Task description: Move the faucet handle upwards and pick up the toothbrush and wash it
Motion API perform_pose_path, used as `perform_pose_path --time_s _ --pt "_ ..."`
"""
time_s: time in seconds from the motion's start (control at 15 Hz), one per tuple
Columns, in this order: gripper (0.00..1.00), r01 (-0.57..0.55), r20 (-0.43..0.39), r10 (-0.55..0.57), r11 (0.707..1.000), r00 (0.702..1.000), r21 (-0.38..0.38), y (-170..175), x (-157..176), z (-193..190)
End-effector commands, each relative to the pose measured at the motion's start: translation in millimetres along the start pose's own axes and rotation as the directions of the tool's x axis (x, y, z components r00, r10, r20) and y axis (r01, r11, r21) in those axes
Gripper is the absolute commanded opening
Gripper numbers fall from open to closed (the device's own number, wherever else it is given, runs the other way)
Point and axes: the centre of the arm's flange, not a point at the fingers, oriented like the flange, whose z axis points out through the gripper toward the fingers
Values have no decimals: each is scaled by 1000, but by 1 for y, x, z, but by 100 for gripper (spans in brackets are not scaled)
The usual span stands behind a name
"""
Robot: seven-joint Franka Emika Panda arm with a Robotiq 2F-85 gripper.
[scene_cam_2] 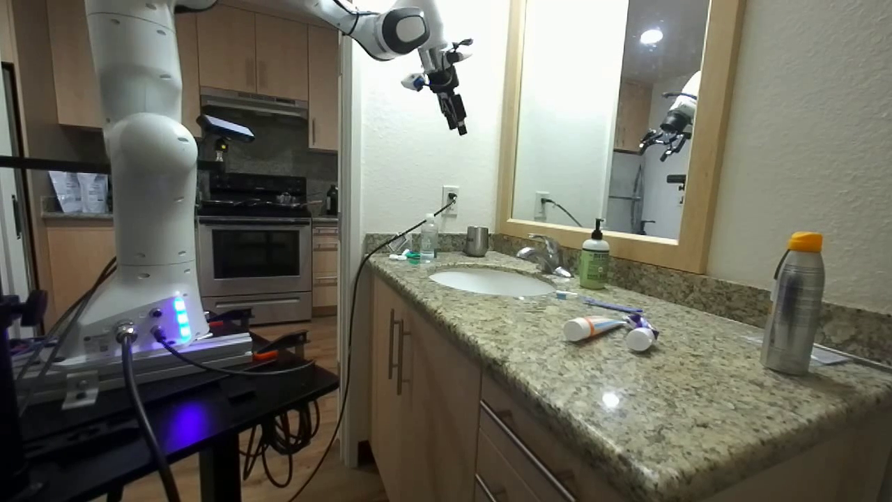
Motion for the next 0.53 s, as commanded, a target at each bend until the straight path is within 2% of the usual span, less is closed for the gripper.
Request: perform_pose_path --time_s 0.0,0.13,0.27,0.4,0.47 --pt "100 58 -40 -60 998 997 -30 8 7 23" --pt "100 133 -156 -137 991 978 -35 14 34 52" --pt "100 211 -242 -213 977 947 -36 21 53 80" --pt "100 214 -275 -220 975 936 -53 31 65 113" --pt "100 179 -274 -191 981 943 -69 36 70 133"
